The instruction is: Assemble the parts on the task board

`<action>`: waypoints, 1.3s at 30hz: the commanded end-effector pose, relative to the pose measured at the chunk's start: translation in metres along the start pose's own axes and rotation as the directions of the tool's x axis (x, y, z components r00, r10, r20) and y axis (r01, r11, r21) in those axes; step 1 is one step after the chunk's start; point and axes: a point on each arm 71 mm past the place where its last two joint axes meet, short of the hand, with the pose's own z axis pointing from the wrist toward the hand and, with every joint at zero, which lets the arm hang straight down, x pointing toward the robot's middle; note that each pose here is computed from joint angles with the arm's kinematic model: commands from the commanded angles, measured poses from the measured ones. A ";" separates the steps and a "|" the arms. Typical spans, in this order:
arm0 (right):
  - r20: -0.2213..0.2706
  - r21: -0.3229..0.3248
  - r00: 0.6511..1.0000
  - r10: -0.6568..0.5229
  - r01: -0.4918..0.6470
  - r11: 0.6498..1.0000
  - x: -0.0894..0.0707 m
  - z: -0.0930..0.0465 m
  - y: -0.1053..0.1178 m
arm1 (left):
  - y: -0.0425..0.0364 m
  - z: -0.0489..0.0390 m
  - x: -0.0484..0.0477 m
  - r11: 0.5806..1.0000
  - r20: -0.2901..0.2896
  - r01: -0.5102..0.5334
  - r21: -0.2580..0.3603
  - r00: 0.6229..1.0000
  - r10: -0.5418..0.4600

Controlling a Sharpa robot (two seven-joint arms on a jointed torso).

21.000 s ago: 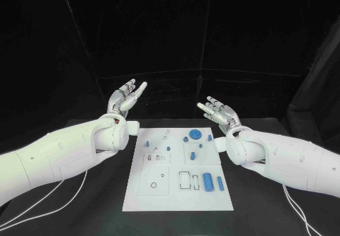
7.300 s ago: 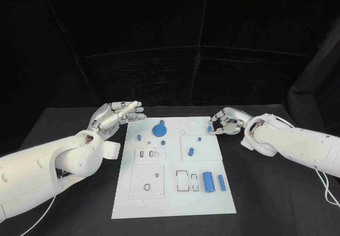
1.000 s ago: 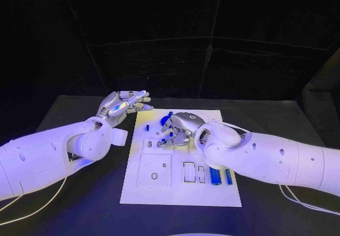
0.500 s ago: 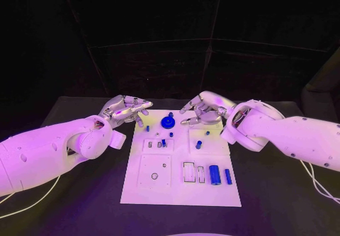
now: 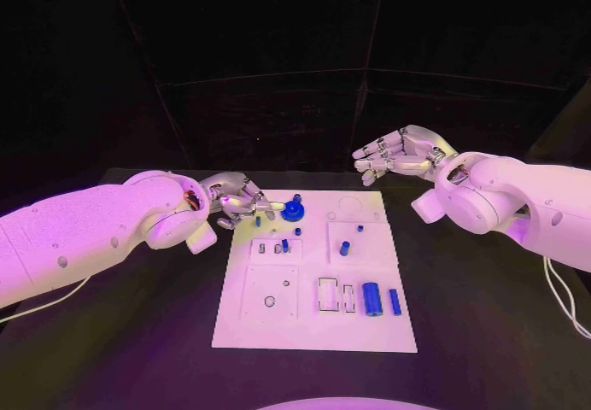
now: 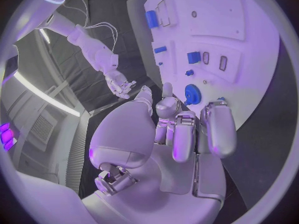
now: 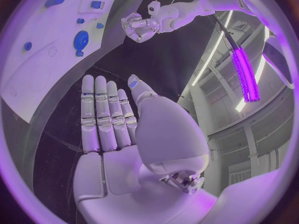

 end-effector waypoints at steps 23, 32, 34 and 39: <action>0.069 -0.045 0.993 -0.094 0.097 0.994 0.001 0.011 0.006 | -0.0207 0.0447 0.0324 0.843 -0.217 -0.414 -0.343 0.908 0.358; 0.060 -0.039 0.993 -0.099 0.101 0.994 0.003 0.013 0.006 | -0.0265 0.0523 0.0356 0.840 -0.222 -0.424 -0.340 0.904 0.366; 0.060 -0.039 0.993 -0.099 0.102 0.994 0.003 0.014 0.006 | -0.0273 0.0540 0.0358 0.838 -0.223 -0.426 -0.341 0.903 0.368; 0.059 -0.039 0.993 -0.101 0.104 0.994 0.004 0.014 0.006 | -0.0257 0.0573 0.0373 0.831 -0.232 -0.433 -0.349 0.899 0.371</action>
